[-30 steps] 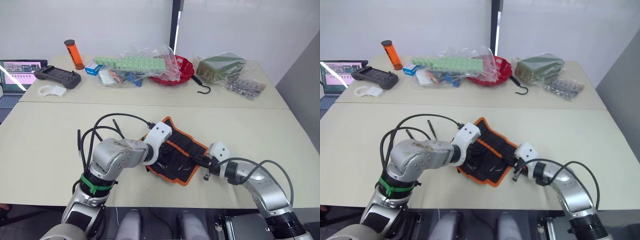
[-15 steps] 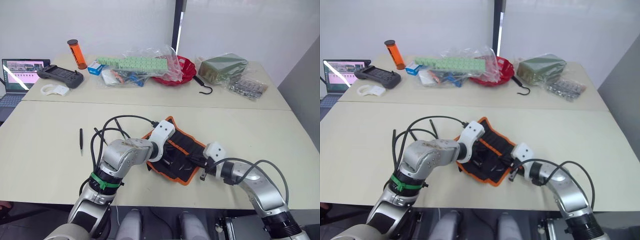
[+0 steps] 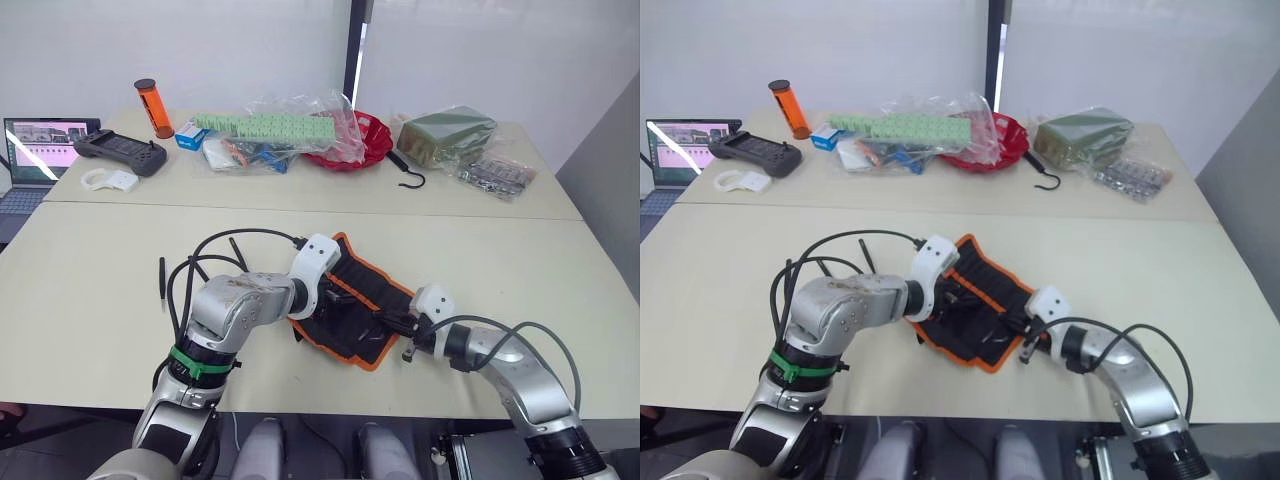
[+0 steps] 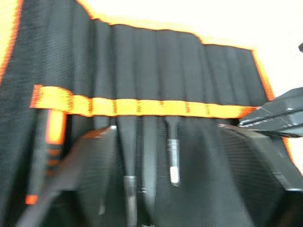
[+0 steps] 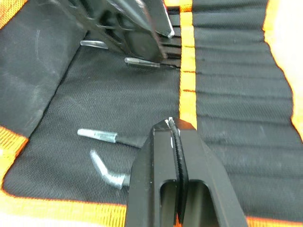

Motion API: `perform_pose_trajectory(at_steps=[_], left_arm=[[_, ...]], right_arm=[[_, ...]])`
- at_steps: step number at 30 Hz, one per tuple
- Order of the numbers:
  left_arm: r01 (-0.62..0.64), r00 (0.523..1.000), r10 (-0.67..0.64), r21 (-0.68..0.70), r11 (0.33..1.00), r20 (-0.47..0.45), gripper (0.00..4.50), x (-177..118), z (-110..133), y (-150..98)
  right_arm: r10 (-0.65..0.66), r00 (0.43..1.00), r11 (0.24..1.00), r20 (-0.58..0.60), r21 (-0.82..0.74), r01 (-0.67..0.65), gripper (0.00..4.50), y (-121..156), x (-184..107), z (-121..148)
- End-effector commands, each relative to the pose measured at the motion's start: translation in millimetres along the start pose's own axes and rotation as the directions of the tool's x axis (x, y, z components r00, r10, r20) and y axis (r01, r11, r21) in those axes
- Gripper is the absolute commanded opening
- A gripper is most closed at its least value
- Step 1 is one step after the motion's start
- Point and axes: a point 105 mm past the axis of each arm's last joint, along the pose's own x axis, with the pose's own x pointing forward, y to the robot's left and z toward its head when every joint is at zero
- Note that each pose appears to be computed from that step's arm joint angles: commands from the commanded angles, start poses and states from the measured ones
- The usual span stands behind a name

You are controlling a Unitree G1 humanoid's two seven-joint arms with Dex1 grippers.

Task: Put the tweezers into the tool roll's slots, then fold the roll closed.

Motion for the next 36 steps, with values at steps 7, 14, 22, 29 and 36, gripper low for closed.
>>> perform_pose_trajectory(at_steps=[7, 14, 22, 29, 36], left_arm=[[0.029, 0.999, -0.028, 0.037, 0.999, -0.016, 4.42, -23, -6, 6], [0.079, 0.989, -0.077, -0.010, 0.997, 0.124, 4.42, -64, 10, 18], [-0.181, 0.930, 0.141, 0.088, 0.980, 0.341, 4.42, -130, 12, 61], [-0.468, 0.825, 0.397, 0.094, 0.879, 0.401, 4.42, -196, -29, 101], [-0.600, 0.692, 0.622, -0.187, 0.778, 0.365, 4.42, -259, -89, 112]], right_arm=[[-0.051, 0.998, 0.999, 0.028, 0.008, 0.051, 0.00, -11, -13, 9], [-0.037, 0.999, 0.999, -0.013, 0.021, 0.037, 0.00, -13, -6, -6], [-0.011, 1.000, 0.999, -0.016, 0.034, 0.012, 0.00, -14, 2, -19], [0.017, 1.000, 1.000, -0.003, 0.018, -0.017, 0.00, -21, 5, -28], [0.050, 0.999, 0.999, 0.001, 0.006, -0.050, 0.00, -23, 10, -29]])
